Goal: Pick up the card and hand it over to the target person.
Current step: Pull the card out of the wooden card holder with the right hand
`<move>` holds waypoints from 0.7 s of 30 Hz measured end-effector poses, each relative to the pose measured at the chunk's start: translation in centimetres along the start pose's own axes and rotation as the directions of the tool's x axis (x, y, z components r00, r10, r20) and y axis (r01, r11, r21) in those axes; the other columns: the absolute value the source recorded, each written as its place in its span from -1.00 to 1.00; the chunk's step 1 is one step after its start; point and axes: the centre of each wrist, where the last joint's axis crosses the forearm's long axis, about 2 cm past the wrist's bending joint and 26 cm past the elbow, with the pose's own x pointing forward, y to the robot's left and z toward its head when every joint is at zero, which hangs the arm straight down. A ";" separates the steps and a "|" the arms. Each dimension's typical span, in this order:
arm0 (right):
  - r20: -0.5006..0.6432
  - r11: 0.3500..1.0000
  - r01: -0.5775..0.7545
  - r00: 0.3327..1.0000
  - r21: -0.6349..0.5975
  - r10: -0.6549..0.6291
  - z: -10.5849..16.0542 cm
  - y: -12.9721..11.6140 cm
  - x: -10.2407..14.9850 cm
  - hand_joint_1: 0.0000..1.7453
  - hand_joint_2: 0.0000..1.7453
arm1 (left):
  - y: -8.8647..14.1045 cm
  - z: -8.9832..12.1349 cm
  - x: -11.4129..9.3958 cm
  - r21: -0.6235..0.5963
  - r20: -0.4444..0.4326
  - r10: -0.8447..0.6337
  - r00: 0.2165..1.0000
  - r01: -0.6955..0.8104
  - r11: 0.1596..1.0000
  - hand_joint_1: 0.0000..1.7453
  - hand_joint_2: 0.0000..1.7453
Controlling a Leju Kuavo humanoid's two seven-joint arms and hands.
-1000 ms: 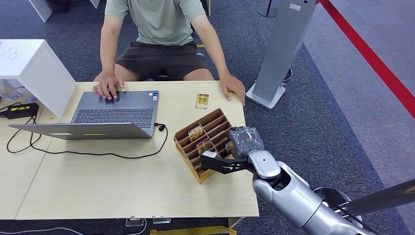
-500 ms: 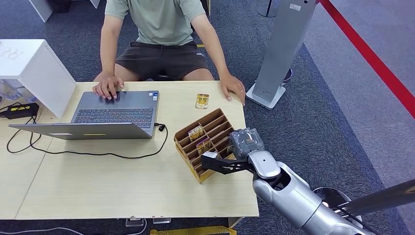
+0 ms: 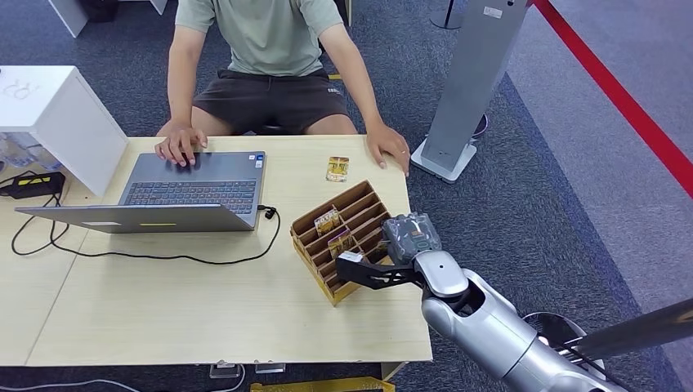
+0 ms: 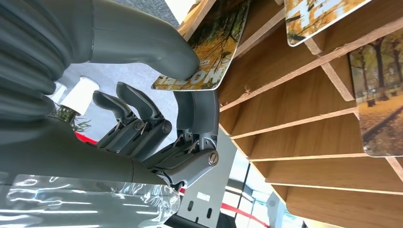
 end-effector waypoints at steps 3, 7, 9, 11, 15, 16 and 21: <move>0.014 0.999 -0.012 1.000 -0.046 0.013 -0.2 -1.3 0.2 0.98 1.00 | -0.2 0.0 0.0 -0.007 -0.001 -0.009 1.000 0.009 1.000 -1.00 -1.00; 0.050 0.989 -0.016 0.998 -0.147 0.023 -0.3 -5.2 1.1 0.98 1.00 | -0.4 0.0 0.0 -0.014 -0.002 -0.024 1.000 0.024 1.000 -1.00 -1.00; 0.086 0.978 -0.009 0.996 -0.207 0.028 -0.5 -7.8 1.9 0.98 1.00 | -0.5 0.0 0.1 -0.014 -0.001 -0.027 1.000 0.027 1.000 -1.00 -1.00; 0.139 0.968 0.021 0.990 -0.249 0.014 -1.1 -10.4 3.1 0.98 1.00 | -0.5 0.0 0.3 -0.014 0.001 -0.030 1.000 0.030 0.999 -1.00 -1.00; 0.226 0.964 0.071 0.974 -0.256 -0.012 -3.0 -14.1 5.5 0.98 1.00 | -0.8 -0.1 0.6 -0.016 0.002 -0.029 1.000 0.029 0.999 -1.00 -1.00; 0.237 0.965 0.077 0.971 -0.249 -0.016 -3.6 -14.6 5.9 0.98 1.00 | -0.9 -0.1 0.6 -0.017 0.001 -0.029 1.000 0.029 0.999 -1.00 -1.00; 0.230 0.974 0.100 0.972 -0.202 -0.052 -6.8 -16.9 7.7 0.98 1.00 | -1.3 -0.1 0.5 -0.023 -0.017 -0.061 0.998 0.061 0.998 -1.00 -1.00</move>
